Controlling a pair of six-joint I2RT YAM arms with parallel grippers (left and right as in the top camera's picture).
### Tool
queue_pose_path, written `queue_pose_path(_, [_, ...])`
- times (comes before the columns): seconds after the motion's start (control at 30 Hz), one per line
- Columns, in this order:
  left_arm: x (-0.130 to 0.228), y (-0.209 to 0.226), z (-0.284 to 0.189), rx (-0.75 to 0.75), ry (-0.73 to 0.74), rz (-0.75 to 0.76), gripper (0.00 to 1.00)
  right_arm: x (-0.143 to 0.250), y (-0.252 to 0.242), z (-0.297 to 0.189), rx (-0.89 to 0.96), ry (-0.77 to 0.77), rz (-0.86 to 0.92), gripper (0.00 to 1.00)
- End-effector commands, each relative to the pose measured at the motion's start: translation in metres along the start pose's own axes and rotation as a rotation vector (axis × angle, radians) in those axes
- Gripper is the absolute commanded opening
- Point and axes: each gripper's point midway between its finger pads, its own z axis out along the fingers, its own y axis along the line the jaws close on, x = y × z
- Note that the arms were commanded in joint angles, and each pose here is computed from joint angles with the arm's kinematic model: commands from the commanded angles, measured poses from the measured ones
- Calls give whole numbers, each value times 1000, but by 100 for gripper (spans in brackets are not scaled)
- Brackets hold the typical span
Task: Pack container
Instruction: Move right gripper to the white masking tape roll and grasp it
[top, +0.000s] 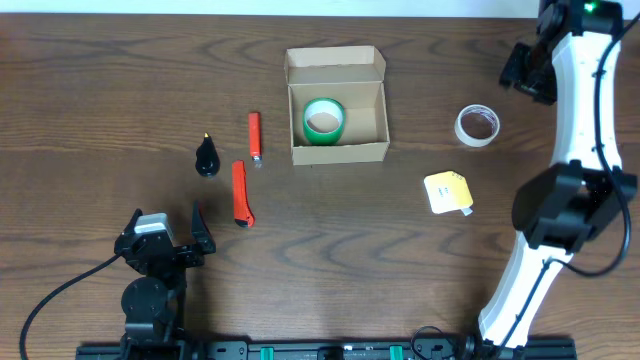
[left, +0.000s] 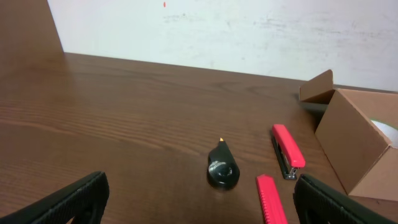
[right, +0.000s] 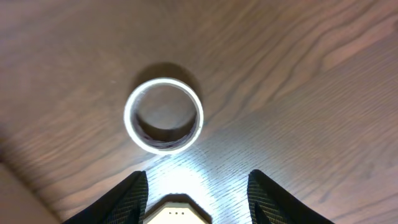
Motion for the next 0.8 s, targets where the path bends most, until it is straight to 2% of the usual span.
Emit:
queue_pose_path(0.0, [15,3,1,-13,45,8,96,11,5,41,13,100,15,53])
queue_pose_path(0.33, [15,3,1,-13,45,8,95,33,5,120,69,255,-37,52])
queue_pose_path(0.77, [16,3,1,-13,46,8,95,33,9,149,69,262,-56,44])
